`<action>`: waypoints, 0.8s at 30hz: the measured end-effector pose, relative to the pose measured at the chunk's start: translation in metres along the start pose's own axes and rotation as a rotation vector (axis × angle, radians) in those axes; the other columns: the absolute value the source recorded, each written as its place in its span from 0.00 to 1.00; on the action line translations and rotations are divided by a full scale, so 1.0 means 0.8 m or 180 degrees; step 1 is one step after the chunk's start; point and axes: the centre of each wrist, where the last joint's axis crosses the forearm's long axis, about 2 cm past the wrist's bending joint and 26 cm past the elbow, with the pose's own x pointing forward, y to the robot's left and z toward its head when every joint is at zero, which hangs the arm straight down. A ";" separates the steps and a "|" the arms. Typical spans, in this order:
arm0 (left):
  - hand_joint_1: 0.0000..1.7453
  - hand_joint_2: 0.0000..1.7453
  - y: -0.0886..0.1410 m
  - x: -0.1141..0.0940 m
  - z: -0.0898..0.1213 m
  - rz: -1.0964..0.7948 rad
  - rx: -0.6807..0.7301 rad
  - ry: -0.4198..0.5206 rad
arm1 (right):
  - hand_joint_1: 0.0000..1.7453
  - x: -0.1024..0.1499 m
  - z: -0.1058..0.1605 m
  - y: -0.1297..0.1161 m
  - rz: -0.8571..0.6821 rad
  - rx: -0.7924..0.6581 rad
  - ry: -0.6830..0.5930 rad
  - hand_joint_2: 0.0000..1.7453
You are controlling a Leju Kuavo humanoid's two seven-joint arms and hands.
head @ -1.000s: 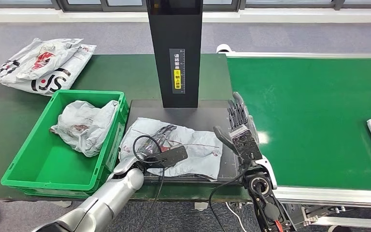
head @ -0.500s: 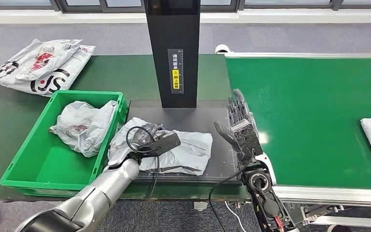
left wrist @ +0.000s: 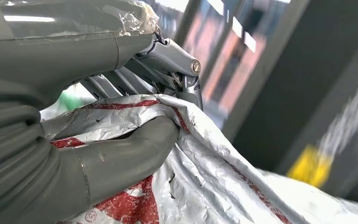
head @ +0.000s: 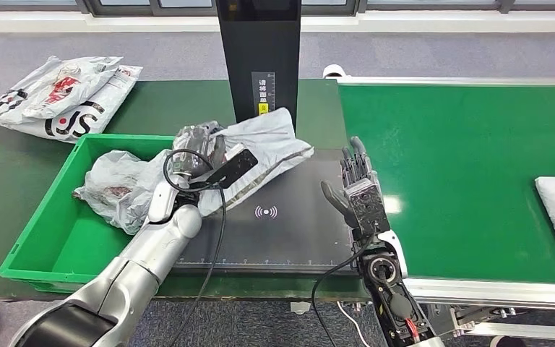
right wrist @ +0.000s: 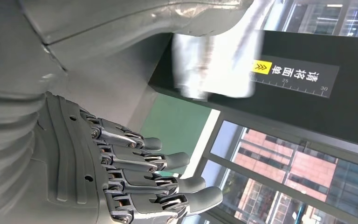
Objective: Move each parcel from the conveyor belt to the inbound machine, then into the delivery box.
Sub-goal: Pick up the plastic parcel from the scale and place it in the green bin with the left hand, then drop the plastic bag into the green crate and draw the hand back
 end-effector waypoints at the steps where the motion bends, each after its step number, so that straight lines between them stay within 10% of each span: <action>1: 1.00 1.00 0.008 0.003 -0.006 -0.0066 0.0119 -0.0037 | 0.00 0.000 -0.001 0.001 -0.0003 -0.0007 0.0000 1.00; 14: 1.00 1.00 0.066 0.003 -0.025 -0.1116 0.1137 -0.0090 | 0.00 -0.010 -0.015 0.006 -0.0094 -0.0056 0.0052 1.00; 24: 1.00 1.00 0.081 -0.129 0.014 -0.1813 0.0843 0.1444 | 0.00 -0.022 -0.008 0.009 -0.0021 0.0003 0.0244 1.00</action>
